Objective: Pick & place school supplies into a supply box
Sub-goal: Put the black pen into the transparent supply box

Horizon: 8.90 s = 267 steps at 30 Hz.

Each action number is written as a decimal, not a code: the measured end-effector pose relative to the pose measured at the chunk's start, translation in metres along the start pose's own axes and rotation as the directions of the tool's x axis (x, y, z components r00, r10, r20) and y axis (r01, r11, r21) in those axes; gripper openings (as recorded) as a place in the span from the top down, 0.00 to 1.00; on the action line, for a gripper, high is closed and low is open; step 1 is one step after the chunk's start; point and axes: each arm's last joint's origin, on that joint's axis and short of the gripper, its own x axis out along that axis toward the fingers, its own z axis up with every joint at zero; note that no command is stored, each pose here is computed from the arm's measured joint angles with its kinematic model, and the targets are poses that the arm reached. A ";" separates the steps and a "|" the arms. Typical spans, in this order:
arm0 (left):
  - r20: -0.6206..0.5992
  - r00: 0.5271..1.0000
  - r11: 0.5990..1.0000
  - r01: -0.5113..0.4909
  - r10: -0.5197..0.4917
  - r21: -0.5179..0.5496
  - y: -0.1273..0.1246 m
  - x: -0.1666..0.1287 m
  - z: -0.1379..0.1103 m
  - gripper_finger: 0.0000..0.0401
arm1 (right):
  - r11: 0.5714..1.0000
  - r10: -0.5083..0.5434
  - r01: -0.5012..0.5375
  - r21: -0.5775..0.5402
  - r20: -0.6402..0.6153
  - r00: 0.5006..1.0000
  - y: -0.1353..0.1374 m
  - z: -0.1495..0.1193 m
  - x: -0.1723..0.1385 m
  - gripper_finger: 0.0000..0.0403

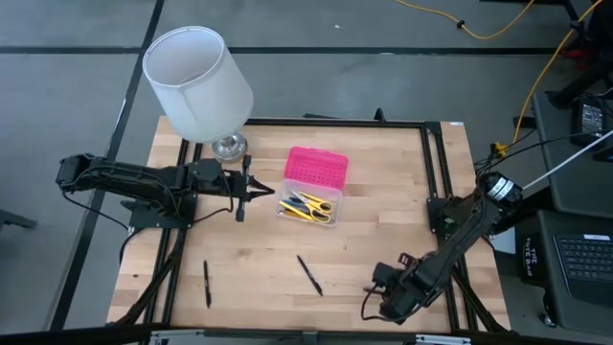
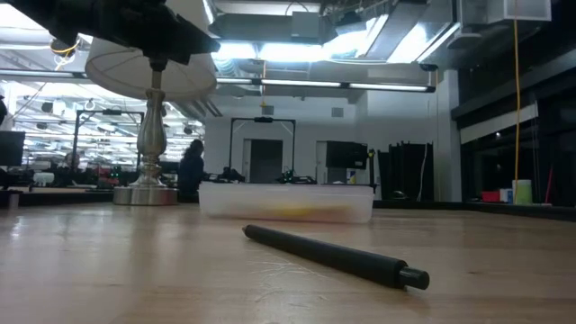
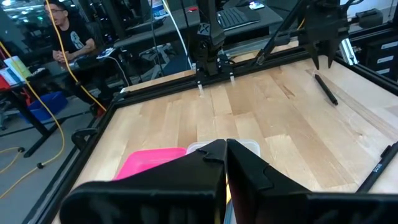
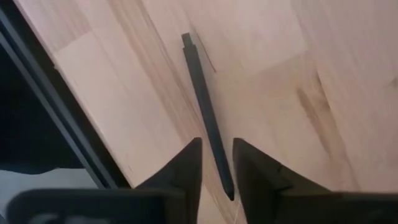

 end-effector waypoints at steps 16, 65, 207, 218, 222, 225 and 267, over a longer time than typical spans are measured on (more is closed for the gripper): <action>0.000 1.000 1.000 0.000 0.000 0.000 0.000 0.000 0.000 0.99 | 0.984 0.065 -0.052 -0.172 0.071 0.995 -0.004 -0.024 0.026 0.63; -0.001 1.000 1.000 0.000 0.000 0.001 0.000 0.000 0.000 0.99 | 0.977 -0.118 0.131 -0.169 0.082 0.990 -0.051 -0.014 0.061 0.76; -0.001 1.000 1.000 0.000 0.000 -0.001 0.000 0.000 0.000 0.99 | 0.916 -0.066 0.202 -0.346 0.367 0.928 -0.175 0.292 0.019 0.89; 0.000 1.000 1.000 0.000 0.000 -0.002 0.000 0.000 0.000 0.99 | 0.953 -0.059 0.169 -0.251 0.394 0.917 -0.177 0.296 0.018 0.86; 0.000 1.000 1.000 0.000 0.000 -0.002 0.000 0.000 0.000 0.99 | 0.948 -0.059 0.176 -0.266 0.395 0.917 -0.177 0.296 0.018 0.78; 0.000 1.000 1.000 0.000 0.000 -0.002 0.000 0.000 0.000 0.99 | 0.956 -0.059 0.166 -0.243 0.394 0.917 -0.177 0.296 0.018 0.73; -0.035 0.999 0.997 0.006 -0.009 -0.078 0.000 -0.033 0.003 0.99 | 0.964 0.239 -0.160 -0.211 0.430 0.871 -0.021 0.191 -0.018 0.67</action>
